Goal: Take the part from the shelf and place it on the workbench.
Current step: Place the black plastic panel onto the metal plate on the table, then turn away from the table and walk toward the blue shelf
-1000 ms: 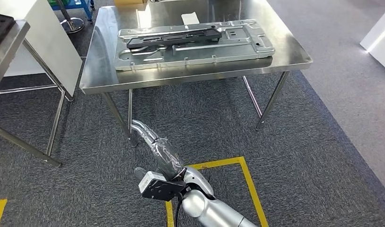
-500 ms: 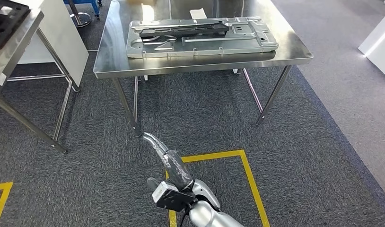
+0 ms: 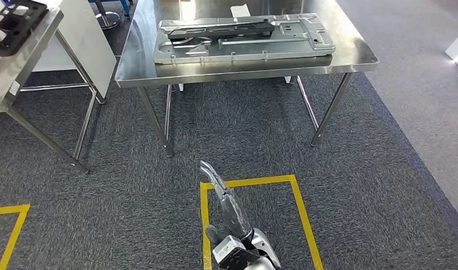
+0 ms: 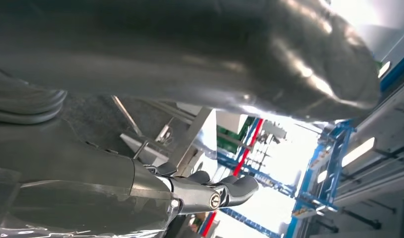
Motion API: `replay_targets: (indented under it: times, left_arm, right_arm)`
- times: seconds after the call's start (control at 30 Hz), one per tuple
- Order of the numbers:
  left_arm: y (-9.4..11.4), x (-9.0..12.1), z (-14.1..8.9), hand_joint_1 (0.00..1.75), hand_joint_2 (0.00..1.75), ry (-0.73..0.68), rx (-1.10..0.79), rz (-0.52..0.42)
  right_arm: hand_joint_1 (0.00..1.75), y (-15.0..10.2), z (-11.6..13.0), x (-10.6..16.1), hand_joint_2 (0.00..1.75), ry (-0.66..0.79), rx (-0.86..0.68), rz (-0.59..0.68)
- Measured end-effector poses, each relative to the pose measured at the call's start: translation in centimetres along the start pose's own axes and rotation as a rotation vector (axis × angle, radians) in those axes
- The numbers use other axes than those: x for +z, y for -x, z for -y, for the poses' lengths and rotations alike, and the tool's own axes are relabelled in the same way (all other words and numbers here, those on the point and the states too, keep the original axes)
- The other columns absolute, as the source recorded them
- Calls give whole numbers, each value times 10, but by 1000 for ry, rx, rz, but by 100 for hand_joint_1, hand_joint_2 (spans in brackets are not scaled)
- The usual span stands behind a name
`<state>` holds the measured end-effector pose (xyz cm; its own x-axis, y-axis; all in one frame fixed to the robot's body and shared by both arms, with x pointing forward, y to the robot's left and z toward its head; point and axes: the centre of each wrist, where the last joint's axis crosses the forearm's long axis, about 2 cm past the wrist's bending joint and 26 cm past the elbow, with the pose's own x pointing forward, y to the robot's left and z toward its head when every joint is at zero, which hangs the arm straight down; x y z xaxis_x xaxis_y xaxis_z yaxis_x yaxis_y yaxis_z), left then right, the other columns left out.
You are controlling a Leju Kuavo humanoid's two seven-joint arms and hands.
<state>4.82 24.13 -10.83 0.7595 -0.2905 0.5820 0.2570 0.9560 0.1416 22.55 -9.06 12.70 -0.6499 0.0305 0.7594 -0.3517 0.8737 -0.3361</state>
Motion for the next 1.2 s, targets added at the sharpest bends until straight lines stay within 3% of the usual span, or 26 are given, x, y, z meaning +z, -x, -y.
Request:
replay_targets:
  times: [0.97,1.2]
  left_arm:
    - [1,1,2,0,0,-22,14,-21]
    - [-1,0,1,0,0,-39,44,30]
  right_arm:
    - [0,-5,3,14,0,-13,-32,-2]
    - [0,-5,2,19,0,-31,-42,-9]
